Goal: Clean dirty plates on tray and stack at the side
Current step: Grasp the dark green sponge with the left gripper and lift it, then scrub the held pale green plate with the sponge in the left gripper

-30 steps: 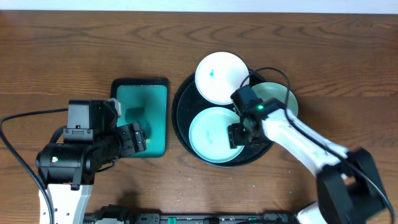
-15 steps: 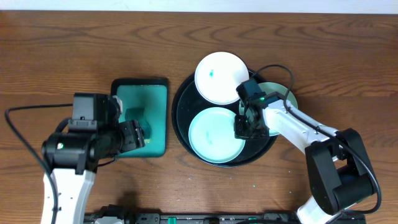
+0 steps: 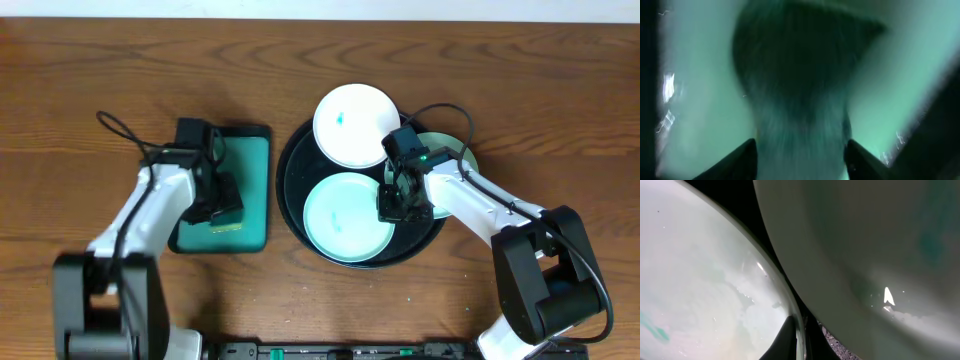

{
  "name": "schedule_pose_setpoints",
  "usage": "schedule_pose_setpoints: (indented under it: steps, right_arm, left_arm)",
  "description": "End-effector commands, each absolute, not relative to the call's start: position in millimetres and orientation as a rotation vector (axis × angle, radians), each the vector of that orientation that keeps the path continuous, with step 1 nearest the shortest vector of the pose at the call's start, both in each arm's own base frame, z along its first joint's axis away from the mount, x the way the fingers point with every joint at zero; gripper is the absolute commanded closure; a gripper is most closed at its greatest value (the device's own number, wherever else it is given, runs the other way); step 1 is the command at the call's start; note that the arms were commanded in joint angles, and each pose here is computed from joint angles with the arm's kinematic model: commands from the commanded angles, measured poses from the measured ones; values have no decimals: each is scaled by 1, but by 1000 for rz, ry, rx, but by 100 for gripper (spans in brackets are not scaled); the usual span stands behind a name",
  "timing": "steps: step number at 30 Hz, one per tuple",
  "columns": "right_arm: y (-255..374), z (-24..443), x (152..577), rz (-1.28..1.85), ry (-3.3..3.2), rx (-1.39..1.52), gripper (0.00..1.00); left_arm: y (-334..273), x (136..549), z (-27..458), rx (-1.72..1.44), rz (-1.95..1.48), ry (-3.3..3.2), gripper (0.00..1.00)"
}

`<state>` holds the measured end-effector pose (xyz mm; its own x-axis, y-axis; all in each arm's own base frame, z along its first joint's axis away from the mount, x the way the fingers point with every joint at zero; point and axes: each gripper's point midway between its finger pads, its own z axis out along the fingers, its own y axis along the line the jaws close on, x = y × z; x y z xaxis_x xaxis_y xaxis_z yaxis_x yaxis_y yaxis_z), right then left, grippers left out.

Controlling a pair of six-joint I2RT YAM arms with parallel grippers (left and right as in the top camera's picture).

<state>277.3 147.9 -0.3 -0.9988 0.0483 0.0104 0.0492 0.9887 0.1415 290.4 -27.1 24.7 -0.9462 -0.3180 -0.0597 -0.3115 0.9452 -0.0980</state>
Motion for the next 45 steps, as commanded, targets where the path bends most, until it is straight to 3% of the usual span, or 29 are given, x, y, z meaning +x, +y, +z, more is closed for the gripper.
schedule_pose_setpoints:
  steps: [1, 2, 3, 4, 8, 17, 28, 34, 45]
  right_arm:
    - [130, -28, 272, -64, -3101, -87, 99]
    - [130, -28, 272, -64, -3101, -88, 99]
    - [130, -28, 272, -64, -3101, -87, 99]
    - [130, -28, 272, -63, -3100, -87, 99]
    - [129, -28, 270, -57, -3092, -87, 99]
    - [128, -28, 270, -56, -3091, -87, 99]
    - [128, -28, 270, -56, -3092, -87, 99]
    - [128, -28, 270, -56, -3092, -88, 99]
    - [127, -27, 266, -46, -3077, -88, 99]
  left_arm:
    - [-23, 284, -10, -519, -90, 3103, 55]
    - [-23, 284, -16, -522, -86, 3115, 63]
    - [-24, 283, -20, -524, -88, 3125, 86]
    - [-25, 283, -21, -525, -96, 3129, 92]
    - [-31, 287, -4, -525, -154, 3128, 93]
    - [-39, 302, 83, -446, -196, 2988, 93]
    - [-54, 299, 87, -344, -125, 2979, 93]
    - [-141, 294, 94, -221, -620, 2970, 93]
    - [-267, 270, 41, -146, -866, 3015, 93]
